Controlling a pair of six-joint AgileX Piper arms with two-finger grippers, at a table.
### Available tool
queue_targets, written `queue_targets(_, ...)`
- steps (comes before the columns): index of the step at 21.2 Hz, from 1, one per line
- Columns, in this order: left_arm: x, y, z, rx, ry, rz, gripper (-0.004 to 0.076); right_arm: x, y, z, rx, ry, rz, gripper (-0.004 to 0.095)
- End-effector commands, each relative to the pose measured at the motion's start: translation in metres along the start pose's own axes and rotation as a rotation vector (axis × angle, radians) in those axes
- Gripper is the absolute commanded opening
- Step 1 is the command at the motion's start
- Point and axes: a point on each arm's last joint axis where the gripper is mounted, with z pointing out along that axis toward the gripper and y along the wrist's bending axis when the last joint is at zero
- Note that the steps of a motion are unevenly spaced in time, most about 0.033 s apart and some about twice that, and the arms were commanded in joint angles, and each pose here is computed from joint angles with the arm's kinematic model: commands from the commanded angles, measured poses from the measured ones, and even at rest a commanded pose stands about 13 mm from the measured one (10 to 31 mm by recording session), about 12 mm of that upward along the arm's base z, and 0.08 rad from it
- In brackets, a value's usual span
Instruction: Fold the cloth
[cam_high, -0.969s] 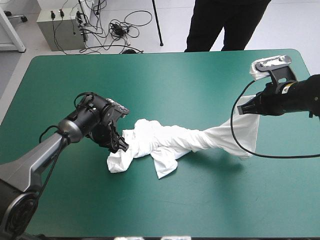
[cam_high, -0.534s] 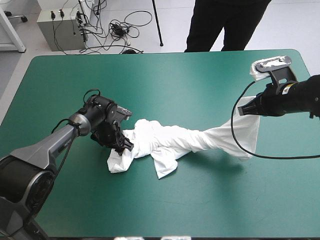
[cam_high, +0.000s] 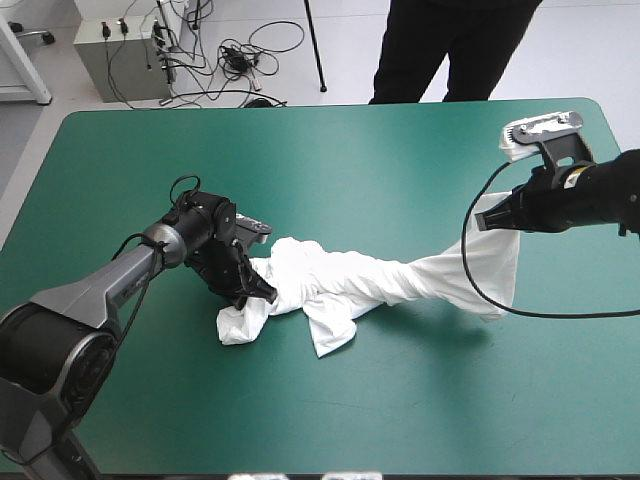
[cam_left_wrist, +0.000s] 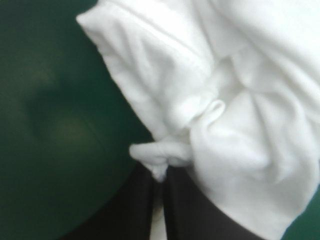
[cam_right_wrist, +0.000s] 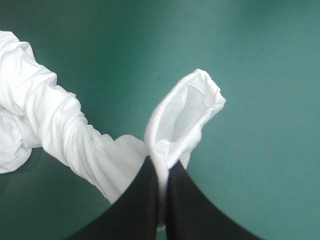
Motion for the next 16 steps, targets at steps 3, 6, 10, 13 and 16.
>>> queue_targets(3, 0.003, -0.003, -0.043, -0.050, -0.128, 0.018, -0.0009, -0.007, 0.003, -0.020, 0.014, -0.118, -0.020, -0.0017)
queue_targets(6, 0.020, -0.008, -0.131, -0.094, -0.342, 0.035, -0.0009, -0.012, 0.003, -0.026, 0.026, -0.156, -0.025, -0.0017)
queue_targets(10, 0.069, -0.023, -0.257, -0.099, -0.733, 0.023, -0.0009, -0.026, 0.006, -0.056, 0.040, -0.272, -0.028, -0.0017)
queue_targets(13, 0.111, -0.033, -0.309, -0.084, -0.922, 0.037, -0.0009, -0.032, 0.011, -0.080, 0.018, -0.329, -0.031, -0.0017)
queue_targets(16, 0.143, -0.038, -0.329, -0.084, -1.007, 0.035, -0.0009, -0.033, 0.021, -0.100, -0.042, -0.395, -0.030, -0.0017)
